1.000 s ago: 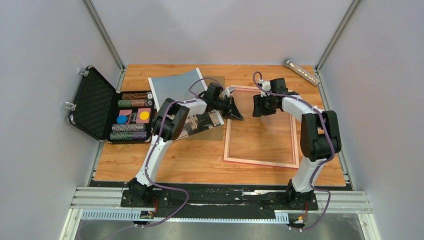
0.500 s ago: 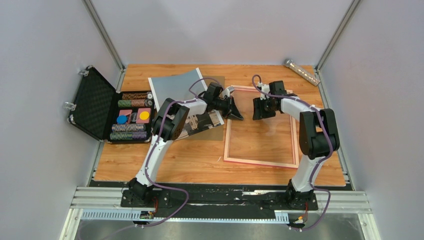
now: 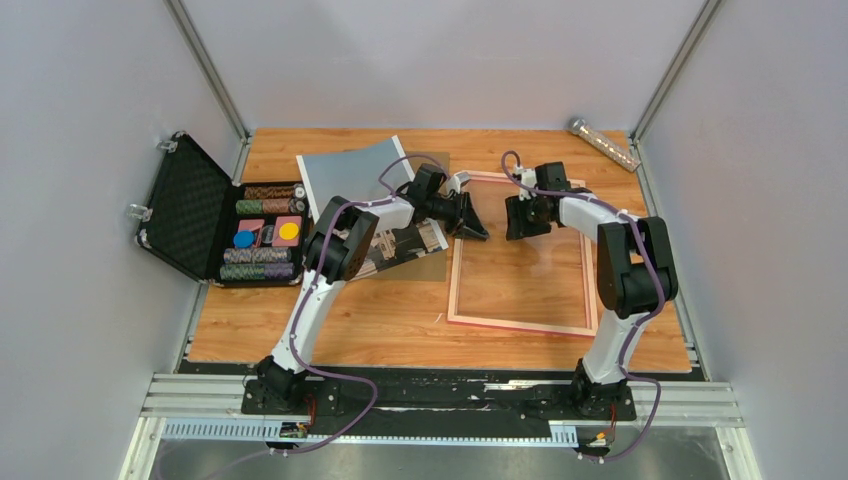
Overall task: Put the photo into the frame
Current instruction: Place the photo frame item in the photo frame.
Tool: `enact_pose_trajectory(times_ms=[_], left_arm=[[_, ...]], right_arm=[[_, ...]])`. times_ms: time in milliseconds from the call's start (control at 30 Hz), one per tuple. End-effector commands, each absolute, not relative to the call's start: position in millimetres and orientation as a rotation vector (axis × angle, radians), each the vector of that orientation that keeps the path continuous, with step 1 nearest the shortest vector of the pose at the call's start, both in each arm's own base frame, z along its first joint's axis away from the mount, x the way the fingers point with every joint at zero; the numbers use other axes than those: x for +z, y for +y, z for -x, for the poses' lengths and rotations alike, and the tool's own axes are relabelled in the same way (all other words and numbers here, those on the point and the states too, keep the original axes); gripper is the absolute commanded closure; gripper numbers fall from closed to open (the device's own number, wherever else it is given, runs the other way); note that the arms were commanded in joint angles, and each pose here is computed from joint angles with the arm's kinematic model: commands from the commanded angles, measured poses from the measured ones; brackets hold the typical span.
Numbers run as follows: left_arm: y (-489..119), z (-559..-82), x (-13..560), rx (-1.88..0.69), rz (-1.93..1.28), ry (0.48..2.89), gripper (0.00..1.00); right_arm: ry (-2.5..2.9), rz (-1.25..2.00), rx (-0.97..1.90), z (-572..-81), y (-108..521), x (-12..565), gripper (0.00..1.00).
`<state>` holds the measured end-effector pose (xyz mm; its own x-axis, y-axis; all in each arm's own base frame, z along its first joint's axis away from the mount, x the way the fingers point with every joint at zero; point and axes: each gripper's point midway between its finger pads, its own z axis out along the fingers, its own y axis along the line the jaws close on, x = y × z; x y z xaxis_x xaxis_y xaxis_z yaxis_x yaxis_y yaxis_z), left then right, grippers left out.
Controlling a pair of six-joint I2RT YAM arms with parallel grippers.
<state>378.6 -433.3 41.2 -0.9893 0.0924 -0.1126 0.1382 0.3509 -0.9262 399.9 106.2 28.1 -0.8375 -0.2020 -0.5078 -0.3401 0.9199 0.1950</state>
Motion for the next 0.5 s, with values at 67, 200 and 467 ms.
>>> enact_pose_trajectory(times_ms=[67,200,467], left_arm=[[-438.3,-372.1,46.9,-1.730,-0.278,2.538,0.66],[-438.2,-371.5,47.1,-1.721,-0.282,2.543,0.60],[-432.2,-370.0,45.1,-1.652,-0.279,2.591,0.39]], right_arm=[[2.569,0.386,0.285,-407.3,98.7,25.7,0.52],[2.571,0.383,0.256,-407.6,96.3,25.4,0.52],[2.575,0.379,0.224,-408.2,93.4,23.0,0.52]])
